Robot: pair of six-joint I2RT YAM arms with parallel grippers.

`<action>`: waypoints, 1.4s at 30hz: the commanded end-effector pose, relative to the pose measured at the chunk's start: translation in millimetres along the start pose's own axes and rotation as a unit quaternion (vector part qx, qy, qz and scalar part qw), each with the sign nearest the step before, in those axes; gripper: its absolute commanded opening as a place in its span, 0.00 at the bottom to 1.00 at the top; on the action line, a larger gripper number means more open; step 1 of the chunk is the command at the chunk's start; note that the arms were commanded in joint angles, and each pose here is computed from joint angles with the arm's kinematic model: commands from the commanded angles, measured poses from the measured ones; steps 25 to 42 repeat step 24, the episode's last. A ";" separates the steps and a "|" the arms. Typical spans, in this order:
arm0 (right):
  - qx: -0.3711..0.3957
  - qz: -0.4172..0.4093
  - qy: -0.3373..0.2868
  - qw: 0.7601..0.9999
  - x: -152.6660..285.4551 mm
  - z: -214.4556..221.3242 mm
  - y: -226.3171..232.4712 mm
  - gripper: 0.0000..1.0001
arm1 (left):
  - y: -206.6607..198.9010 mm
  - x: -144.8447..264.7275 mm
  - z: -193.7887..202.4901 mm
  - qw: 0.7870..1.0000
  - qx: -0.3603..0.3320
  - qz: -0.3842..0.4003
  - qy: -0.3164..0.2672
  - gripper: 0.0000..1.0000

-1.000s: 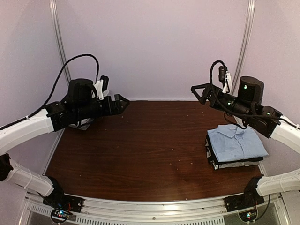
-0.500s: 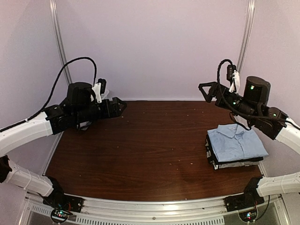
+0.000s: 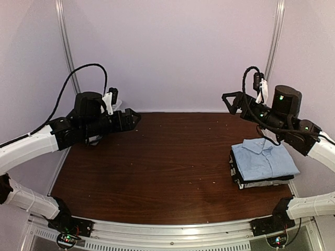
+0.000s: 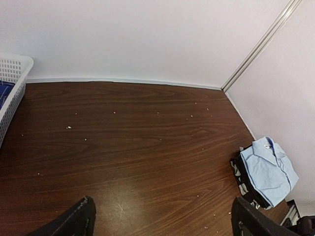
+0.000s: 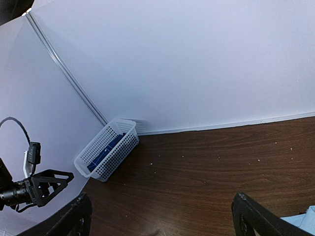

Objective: Fold and stack the long sleeve shirts
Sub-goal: Reset both arms

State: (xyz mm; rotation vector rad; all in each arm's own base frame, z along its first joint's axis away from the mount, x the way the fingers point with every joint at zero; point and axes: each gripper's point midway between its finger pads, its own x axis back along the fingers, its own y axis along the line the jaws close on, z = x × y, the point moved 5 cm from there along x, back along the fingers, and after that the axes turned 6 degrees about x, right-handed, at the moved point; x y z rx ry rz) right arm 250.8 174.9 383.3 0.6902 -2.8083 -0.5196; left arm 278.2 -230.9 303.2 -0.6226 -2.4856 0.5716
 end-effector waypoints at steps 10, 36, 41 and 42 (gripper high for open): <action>0.007 0.009 0.008 1.000 -2.5 4.8 -2.2 1.00 | -3.6 5.5 -6.5 1.000 -0.007 0.010 -0.023 0.98; 0.007 0.009 0.007 1.000 -3.1 4.4 -2.2 1.00 | -3.8 3.2 -5.9 1.000 -0.008 0.009 -0.020 0.98; 0.007 0.009 0.007 1.000 -3.1 4.4 -2.2 1.00 | -3.8 3.2 -5.9 1.000 -0.008 0.009 -0.020 0.98; 0.007 0.009 0.007 1.000 -3.1 4.4 -2.2 1.00 | -3.8 3.2 -5.9 1.000 -0.008 0.009 -0.020 0.98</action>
